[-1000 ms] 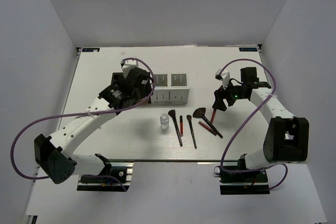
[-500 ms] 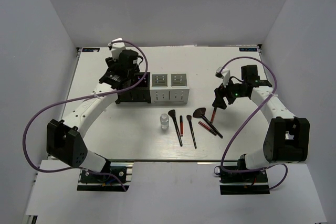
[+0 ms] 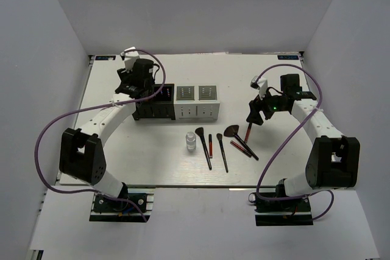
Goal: Organize the makeup
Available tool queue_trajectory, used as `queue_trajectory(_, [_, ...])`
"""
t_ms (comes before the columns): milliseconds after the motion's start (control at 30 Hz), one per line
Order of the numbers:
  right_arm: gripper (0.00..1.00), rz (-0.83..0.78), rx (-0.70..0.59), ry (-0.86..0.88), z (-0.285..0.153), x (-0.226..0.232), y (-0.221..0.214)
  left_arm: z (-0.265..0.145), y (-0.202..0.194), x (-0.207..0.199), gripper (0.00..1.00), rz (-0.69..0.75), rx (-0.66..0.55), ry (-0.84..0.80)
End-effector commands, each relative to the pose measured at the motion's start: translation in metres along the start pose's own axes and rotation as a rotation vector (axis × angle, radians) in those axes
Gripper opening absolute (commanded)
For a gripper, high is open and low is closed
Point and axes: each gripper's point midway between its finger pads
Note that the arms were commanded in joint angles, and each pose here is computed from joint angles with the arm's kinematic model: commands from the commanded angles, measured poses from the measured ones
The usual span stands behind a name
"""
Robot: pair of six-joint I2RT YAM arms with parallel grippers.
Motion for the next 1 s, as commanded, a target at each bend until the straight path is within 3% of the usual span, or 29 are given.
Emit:
queue_trajectory(0, [0.76, -0.020, -0.020, -0.004, -0.004, -0.002, 0.013, 0.004, 0.002, 0.002, 0.14, -0.031, -0.012, -0.001])
queue_trajectory(167, [0.76, -0.016, -0.017, -0.003, -0.004, -0.002, 0.012, 0.009, -0.009, 0.006, 0.17, -0.027, 0.009, 0.011])
queue_trajectory(300, [0.76, -0.014, -0.021, -0.007, -0.005, -0.003, 0.014, 0.011, -0.018, 0.006, 0.25, -0.020, 0.029, 0.015])
queue_trajectory(633, [0.77, -0.014, -0.024, -0.007, -0.004, -0.001, 0.013, 0.009, -0.027, 0.006, 0.64, -0.047, 0.055, 0.003])
queue_trajectory(800, [0.77, -0.020, -0.029, -0.011, -0.005, -0.002, 0.014, 0.007, -0.021, 0.006, 0.70, -0.045, 0.052, 0.007])
queue_trajectory(967, [0.78, -0.041, -0.032, -0.006, -0.007, 0.000, 0.016, -0.002, -0.001, 0.005, 0.82, -0.063, 0.016, -0.016])
Point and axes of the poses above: each gripper's point midway between its finger pads, its own z axis out along the fingers, its own x axis along the line the jaws close on, y = z × x
